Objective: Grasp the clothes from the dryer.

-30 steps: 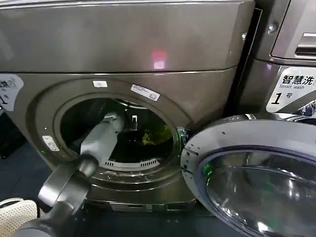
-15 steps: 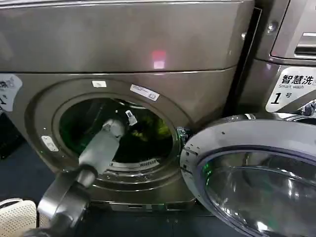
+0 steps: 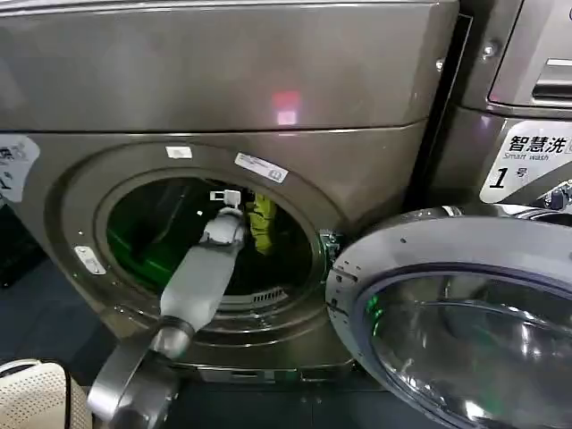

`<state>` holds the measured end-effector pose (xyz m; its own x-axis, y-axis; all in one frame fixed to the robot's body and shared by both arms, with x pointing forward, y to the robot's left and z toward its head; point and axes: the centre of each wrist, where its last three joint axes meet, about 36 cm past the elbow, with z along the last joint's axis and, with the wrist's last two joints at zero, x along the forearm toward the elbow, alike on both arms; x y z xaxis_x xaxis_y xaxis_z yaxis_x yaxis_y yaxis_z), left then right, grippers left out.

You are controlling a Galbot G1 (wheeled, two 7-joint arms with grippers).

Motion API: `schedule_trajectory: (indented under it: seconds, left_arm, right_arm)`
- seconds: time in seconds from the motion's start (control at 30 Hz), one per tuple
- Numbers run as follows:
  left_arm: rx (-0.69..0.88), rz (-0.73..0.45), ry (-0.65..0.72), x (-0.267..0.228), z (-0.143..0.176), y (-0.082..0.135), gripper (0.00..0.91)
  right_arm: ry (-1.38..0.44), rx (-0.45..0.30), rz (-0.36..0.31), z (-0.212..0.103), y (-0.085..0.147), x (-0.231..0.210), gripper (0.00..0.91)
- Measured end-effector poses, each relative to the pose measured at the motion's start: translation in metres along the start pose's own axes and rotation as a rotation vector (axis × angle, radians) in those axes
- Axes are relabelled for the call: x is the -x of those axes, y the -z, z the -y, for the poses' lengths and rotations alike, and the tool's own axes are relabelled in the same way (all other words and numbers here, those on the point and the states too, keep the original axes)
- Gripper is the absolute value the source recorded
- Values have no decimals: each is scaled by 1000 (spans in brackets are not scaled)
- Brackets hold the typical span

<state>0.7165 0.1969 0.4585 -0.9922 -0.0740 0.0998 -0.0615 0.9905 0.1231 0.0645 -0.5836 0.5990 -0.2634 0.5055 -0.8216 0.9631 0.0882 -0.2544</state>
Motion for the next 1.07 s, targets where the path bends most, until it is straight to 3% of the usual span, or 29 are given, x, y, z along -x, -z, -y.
schedule_trajectory:
  seconds: [1.07]
  left_arm:
    - [-58,19,26,-10,6,8,0]
  right_arm:
    - [-4,-4,5,2,1,0,907]
